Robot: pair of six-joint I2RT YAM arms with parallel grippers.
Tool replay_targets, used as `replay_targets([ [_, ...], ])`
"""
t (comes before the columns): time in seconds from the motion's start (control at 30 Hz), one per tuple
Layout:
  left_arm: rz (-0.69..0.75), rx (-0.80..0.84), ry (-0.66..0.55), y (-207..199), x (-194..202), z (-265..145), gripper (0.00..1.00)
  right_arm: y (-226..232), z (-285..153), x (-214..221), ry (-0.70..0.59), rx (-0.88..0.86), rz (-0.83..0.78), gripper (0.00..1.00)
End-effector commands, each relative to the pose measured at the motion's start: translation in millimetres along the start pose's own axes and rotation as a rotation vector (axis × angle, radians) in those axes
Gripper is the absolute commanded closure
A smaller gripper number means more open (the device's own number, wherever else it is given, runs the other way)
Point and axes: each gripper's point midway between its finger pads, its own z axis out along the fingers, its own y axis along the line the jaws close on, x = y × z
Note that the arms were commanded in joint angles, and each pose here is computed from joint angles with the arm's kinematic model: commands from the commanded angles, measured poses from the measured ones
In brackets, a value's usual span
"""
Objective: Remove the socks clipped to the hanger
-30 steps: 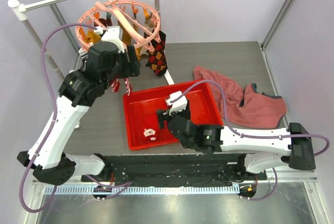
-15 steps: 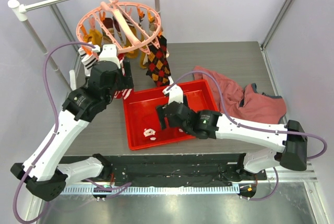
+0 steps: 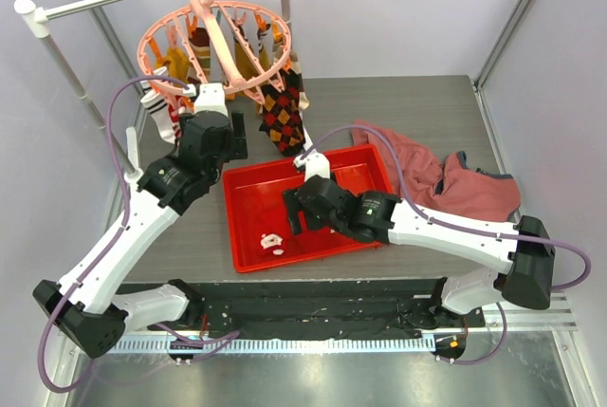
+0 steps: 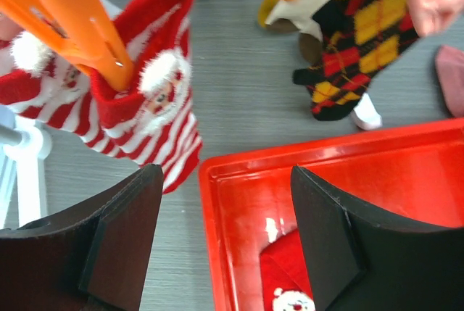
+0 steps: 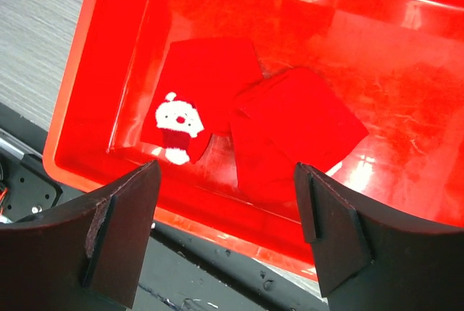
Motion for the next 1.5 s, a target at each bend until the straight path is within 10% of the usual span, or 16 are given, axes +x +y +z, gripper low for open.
replay_targets([
  [0.0,-0.031,-0.075,-0.088,17,-23,5,0.25,6,-12,-14,-0.065,-0.062,0.024,0.19],
  [0.53,0.041,-0.099,-0.105,43,-3,40,0.27,3,-23,-20,-0.111,-0.09,0.003,0.2],
  [0.9,0.005,0.056,-0.096,14,-1,44,1.0,3,-34,-31,-0.166,-0.111,0.016,0.27],
  [1.47,-0.194,0.312,-0.026,-27,-18,-3,1.0,60,-33,-164,-0.756,-0.225,-0.167,0.25],
])
